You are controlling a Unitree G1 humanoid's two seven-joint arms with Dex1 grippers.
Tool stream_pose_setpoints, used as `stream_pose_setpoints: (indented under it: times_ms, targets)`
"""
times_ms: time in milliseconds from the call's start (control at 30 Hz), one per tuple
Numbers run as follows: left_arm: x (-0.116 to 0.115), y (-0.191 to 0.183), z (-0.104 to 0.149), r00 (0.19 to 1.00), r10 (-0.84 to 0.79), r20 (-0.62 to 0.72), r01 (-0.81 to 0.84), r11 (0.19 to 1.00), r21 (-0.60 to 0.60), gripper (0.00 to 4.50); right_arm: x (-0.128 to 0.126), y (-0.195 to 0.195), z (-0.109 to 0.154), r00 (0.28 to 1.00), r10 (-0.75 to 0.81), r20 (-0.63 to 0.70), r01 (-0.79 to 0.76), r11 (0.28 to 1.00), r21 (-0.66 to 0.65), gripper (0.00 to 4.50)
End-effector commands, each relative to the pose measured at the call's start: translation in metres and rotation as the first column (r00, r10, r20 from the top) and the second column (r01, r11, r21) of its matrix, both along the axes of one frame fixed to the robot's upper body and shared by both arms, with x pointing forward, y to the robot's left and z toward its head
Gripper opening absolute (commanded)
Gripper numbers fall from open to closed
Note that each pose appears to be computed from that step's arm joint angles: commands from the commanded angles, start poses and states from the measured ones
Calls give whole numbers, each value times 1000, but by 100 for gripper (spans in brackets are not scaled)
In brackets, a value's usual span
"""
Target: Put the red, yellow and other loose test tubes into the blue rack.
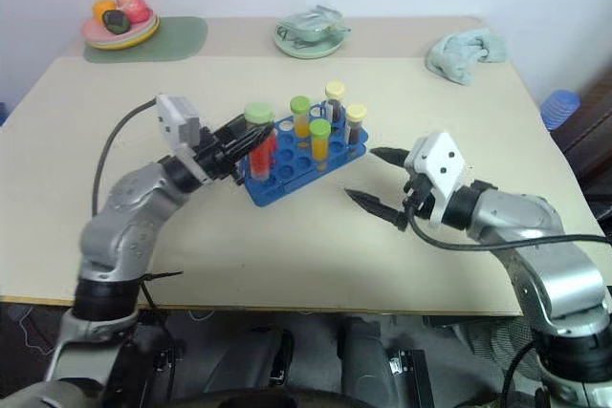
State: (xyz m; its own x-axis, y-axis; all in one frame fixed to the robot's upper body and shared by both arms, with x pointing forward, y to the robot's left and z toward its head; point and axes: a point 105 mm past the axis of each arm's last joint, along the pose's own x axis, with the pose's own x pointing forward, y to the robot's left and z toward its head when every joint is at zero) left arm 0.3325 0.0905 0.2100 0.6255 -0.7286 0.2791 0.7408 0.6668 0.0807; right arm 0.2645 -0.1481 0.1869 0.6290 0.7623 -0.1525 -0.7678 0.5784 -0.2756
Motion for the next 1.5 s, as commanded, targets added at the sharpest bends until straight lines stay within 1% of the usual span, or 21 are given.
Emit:
stream_pose_setpoints:
  times_ms: [33,133,300,367,433,567,700,933,1133,1300,1400,1467,1500]
  targets:
    - [9,-4,9,991,47,128,-48,999,4,78,-8,3,10,999,-25,45,24,1000,12,406]
    - [17,-11,5,990,54,134,-50,998,-31,78,-12,3,7,998,-45,40,45,999,7,406]
    - [19,-18,-3,992,18,124,-11,998,-58,78,-15,4,5,997,-67,39,67,998,11,406]
    - [16,-22,-8,990,-35,133,41,998,-39,78,-16,4,3,996,-76,40,75,997,8,406]
    - [12,-25,-10,989,-84,122,91,995,-49,78,-16,3,2,996,-85,38,85,996,14,406]
    - [9,-31,-16,983,-134,128,139,990,-28,78,-17,2,-3,994,-101,38,100,995,17,406]
    - [14,-35,-17,983,-137,125,143,989,-37,78,-16,3,-6,993,-110,40,110,994,23,406]
    - [22,-42,-34,983,-146,108,147,989,6,78,-18,5,-9,991,-120,52,119,993,26,406]
    - [27,-37,-43,984,-163,74,162,987,16,78,-17,9,-7,990,-125,69,123,992,32,406]
    - [29,-34,-44,983,-167,81,165,986,37,78,-15,11,-7,989,-127,79,125,992,30,406]
    - [31,-32,-50,984,-174,43,172,984,50,78,-15,13,-6,988,-124,87,122,992,31,406]
    - [29,-32,-52,980,-199,11,199,979,44,182,-14,14,-4,988,-123,93,121,992,35,406]
    - [29,-31,-52,980,-200,12,200,979,41,225,-14,15,-4,988,-123,94,120,992,35,406]
